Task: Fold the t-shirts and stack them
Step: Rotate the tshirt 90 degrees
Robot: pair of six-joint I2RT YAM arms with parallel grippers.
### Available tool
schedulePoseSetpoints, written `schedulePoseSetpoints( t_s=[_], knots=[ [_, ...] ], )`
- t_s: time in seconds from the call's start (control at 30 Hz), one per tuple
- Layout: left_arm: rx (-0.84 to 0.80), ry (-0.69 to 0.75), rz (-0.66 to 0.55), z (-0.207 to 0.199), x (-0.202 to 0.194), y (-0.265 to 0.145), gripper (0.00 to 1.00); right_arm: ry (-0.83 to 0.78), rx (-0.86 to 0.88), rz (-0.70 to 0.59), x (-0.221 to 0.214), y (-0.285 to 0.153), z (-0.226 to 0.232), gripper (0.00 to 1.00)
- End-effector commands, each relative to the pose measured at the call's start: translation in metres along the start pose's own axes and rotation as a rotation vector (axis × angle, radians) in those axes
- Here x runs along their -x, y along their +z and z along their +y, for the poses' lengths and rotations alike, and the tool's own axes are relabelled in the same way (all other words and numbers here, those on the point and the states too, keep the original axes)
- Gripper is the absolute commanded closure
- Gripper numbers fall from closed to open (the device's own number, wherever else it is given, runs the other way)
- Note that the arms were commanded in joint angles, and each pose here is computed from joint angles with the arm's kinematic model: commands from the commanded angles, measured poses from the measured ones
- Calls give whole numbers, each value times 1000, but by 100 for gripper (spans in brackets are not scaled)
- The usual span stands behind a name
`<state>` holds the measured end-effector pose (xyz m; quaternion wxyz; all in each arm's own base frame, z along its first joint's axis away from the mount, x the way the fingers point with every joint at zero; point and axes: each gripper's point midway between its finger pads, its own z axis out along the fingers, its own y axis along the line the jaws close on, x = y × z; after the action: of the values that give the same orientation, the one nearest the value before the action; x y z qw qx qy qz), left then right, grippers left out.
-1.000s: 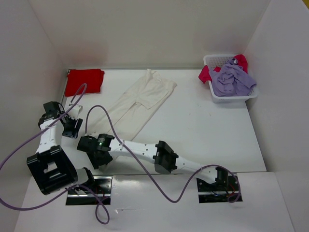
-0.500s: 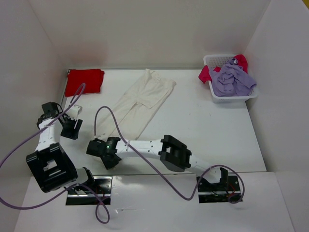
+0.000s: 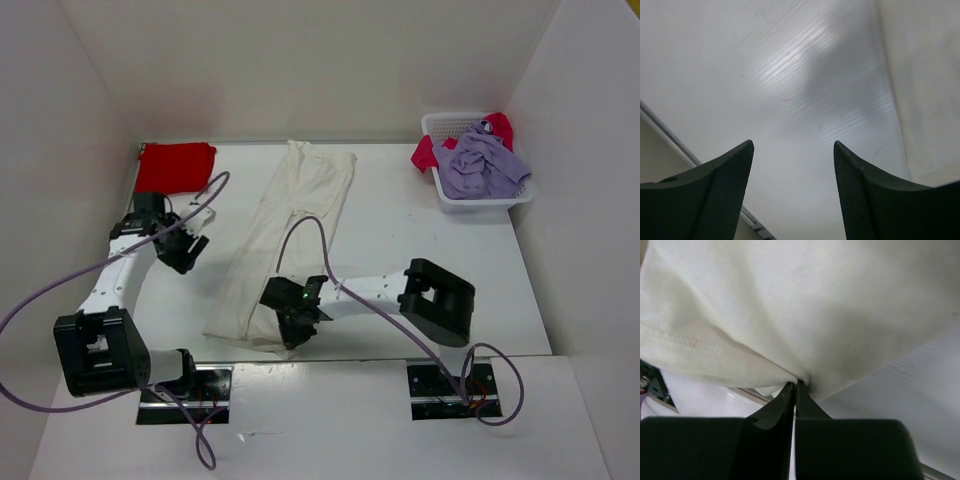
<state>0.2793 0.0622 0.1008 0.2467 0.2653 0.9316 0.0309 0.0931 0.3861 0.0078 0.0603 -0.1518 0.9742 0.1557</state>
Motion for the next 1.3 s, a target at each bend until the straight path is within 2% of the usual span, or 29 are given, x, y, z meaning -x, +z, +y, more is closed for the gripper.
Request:
schedulePoseSetpoints(
  t_s=[0.0, 0.17, 0.27, 0.3, 0.4, 0.47, 0.5, 0.53, 0.57, 0.67, 0.73, 0.83, 0.93, 0.97, 1.03, 1.07, 1.13, 1.17, 1.27],
  knots=[
    [0, 87, -60, -16, 36, -13, 28, 0, -350, 135, -57, 12, -115, 100],
    [1, 313, -79, -59, 68, -18, 26, 34, -374, 105, -62, -6, -142, 99],
    [-21, 419, -88, -75, 71, -26, 26, 19, -347, 71, -57, -21, -139, 81],
    [-30, 445, -83, -79, 68, -26, 26, 8, -331, 61, -58, -27, -134, 66],
    [4, 589, -105, -84, 58, -45, 26, 6, -203, 6, -54, -57, -103, 43],
    [22, 752, -63, -88, 37, -45, 24, 3, -127, -36, -54, -75, -78, 38],
    [58, 806, -94, -88, 34, -56, 23, 8, -78, -64, -53, -89, -68, 36],
    [33, 899, -71, -94, 19, -53, 21, 20, -51, -78, -51, -96, -60, 35],
    [9, 969, -99, -106, 17, -56, 21, 43, -22, -83, -51, -100, -54, 35],
    [-56, 1141, -224, -136, 19, -70, 18, 138, 48, -104, -48, -105, -42, 35],
    [-84, 1206, -273, -148, 24, -73, 18, 170, 82, -132, -43, -113, -36, 36],
    [-189, 1325, -302, -171, 24, -69, 18, 275, 77, -162, -32, -118, -49, 38],
    [-331, 1457, -365, -201, 21, -67, 23, 355, 92, -174, -24, -117, -66, 38],
    [-367, 1547, -395, -209, 20, -67, 24, 374, 76, -157, -28, -112, -76, 38],
    [-482, 1654, -443, -229, -2, -64, 26, 430, 95, -152, -19, -106, -87, 38],
    [-500, 1746, -488, -237, -6, -62, 26, 440, 106, -149, -15, -105, -90, 38],
    [-448, 1807, -552, -240, -8, -61, 29, 433, 117, -163, -9, -103, -89, 36],
    [-449, 1894, -574, -245, -17, -53, 31, 422, 106, -157, -10, -100, -90, 36],
    [-407, 2035, -601, -249, -20, -52, 37, 400, 80, -136, -7, -87, -92, 36]
  ],
)
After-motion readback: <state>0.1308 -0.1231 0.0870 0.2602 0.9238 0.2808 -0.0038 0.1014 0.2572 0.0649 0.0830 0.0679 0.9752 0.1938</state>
